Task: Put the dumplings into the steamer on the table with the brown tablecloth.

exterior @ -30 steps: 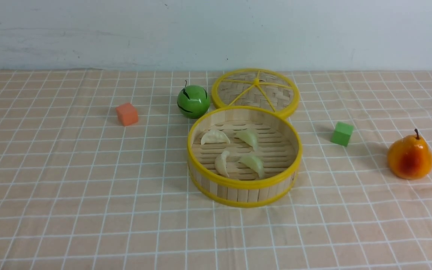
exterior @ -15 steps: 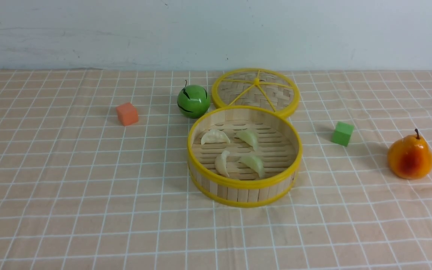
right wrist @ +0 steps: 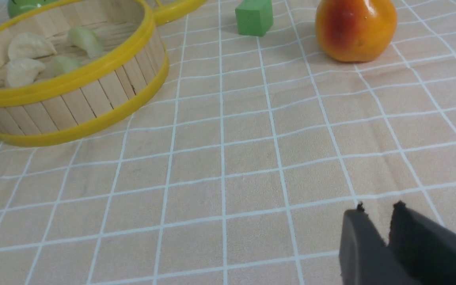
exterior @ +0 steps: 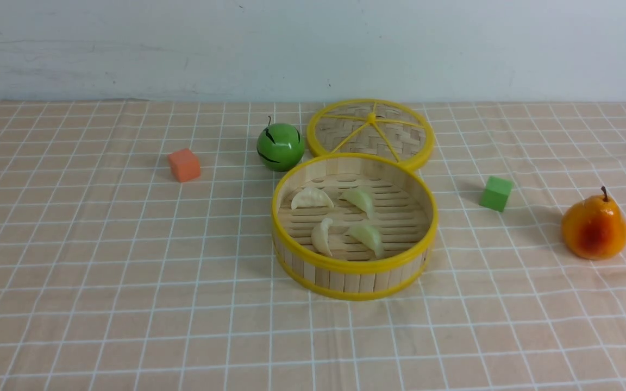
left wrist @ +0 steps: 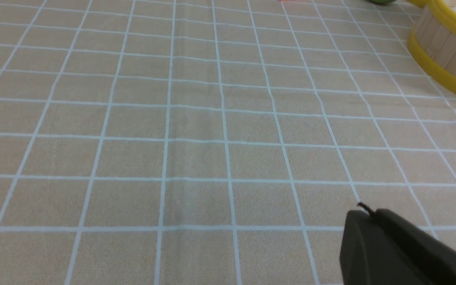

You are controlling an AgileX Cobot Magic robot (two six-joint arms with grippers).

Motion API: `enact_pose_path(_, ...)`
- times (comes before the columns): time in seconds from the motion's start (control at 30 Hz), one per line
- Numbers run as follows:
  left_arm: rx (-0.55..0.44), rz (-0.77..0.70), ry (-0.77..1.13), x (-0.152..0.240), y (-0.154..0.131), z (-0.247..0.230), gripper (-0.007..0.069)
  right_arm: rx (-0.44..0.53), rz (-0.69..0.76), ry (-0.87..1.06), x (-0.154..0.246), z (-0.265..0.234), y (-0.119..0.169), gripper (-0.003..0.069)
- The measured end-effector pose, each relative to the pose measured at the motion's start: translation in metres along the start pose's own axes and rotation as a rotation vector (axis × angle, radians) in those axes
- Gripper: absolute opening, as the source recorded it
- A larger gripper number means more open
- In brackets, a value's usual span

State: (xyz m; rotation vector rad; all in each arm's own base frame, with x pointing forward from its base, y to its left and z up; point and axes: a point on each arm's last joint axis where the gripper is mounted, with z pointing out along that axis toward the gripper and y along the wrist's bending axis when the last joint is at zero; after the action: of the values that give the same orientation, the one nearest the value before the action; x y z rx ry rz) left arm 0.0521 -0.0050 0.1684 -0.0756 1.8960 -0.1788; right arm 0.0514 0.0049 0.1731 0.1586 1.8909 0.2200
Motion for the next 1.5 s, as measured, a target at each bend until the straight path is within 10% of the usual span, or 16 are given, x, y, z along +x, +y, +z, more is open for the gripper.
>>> enact_pose_path(1.5,0.000,0.000,0.000,0.0000,0.0000,0.0000,0.0000,0.000,0.000,0.000,0.0000,0.0000,0.0000,0.0164)
